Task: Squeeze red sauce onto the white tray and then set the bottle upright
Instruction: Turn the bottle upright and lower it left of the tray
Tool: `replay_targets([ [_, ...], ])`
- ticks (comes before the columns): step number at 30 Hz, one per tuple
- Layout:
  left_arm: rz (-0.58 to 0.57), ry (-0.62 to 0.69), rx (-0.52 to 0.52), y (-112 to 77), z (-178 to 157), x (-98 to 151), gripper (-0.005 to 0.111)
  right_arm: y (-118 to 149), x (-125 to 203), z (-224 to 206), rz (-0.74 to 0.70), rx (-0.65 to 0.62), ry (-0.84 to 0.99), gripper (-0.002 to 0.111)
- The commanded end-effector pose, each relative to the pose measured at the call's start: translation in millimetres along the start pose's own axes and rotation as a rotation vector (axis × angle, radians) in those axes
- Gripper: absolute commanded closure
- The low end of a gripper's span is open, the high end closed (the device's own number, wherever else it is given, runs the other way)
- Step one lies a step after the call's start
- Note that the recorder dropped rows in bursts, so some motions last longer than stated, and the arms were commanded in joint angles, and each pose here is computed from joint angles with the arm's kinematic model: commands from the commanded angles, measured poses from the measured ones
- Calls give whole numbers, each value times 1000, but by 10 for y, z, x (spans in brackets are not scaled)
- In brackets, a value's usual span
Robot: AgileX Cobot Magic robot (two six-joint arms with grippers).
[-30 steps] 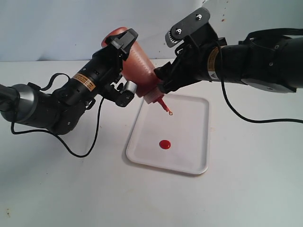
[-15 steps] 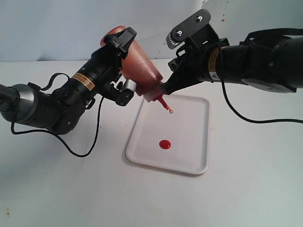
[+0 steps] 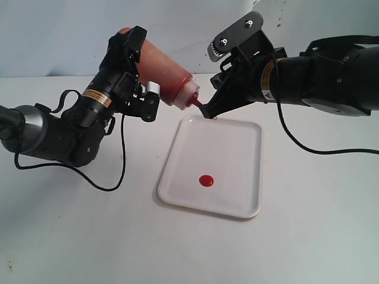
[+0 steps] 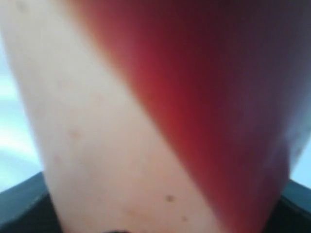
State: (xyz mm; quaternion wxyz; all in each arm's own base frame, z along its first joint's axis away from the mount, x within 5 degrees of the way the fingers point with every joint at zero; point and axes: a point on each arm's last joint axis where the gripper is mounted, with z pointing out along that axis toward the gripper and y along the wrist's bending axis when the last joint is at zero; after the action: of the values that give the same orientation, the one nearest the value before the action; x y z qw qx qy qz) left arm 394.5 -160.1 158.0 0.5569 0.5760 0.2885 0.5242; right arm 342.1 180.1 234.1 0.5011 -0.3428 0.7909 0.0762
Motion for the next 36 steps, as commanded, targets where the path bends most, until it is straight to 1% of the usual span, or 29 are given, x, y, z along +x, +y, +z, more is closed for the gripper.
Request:
replay_targets([
  [1, -134, 59, -65, 139, 23, 65, 107, -8, -41, -25, -11, 6, -9, 108],
  [4, -215, 94, -56, 122, 16, 98, 107, -8, -41, -25, -11, 6, -9, 108],
  [7, -332, 140, -28, 58, -39, 130, 107, -8, -41, -25, -11, 6, -9, 108],
  [8, -355, 149, -18, 33, -63, 134, 107, -8, -41, -25, -11, 6, -9, 108],
  [9, -369, 148, -6, 7, -93, 127, 107, -8, -41, -25, -11, 6, -9, 108],
  [13, -361, 134, 13, -28, -136, 108, 107, -8, -41, -25, -11, 6, -9, 108],
  [15, -402, 138, 10, -29, -136, 111, 107, -8, -41, -25, -11, 6, -9, 108],
  [16, -489, 138, 14, -49, -160, 106, 107, -8, -41, -25, -11, 6, -9, 108],
  [18, -578, 142, 40, -109, -233, 94, 107, -8, -41, -25, -11, 6, -9, 108],
  [19, -592, 142, 49, -126, -256, 90, 107, -8, -41, -25, -11, 6, -9, 108],
  [24, -760, 146, 91, -219, -385, 62, 107, -8, -41, -25, -11, 6, -9, 108],
  [28, -907, 172, 146, -326, -550, 44, 107, -8, -41, -25, -11, 6, -9, 108],
  [29, -965, 188, 152, -346, -581, 46, 107, -8, -41, -25, -11, 6, -9, 108],
  [33, -1067, 206, 165, -380, -641, 41, 107, -3, -47, -25, -11, 1, -16, 108],
  [36, -1178, 224, 169, -402, -679, 38, 107, -1, -51, -25, -11, -1, -20, 108],
])
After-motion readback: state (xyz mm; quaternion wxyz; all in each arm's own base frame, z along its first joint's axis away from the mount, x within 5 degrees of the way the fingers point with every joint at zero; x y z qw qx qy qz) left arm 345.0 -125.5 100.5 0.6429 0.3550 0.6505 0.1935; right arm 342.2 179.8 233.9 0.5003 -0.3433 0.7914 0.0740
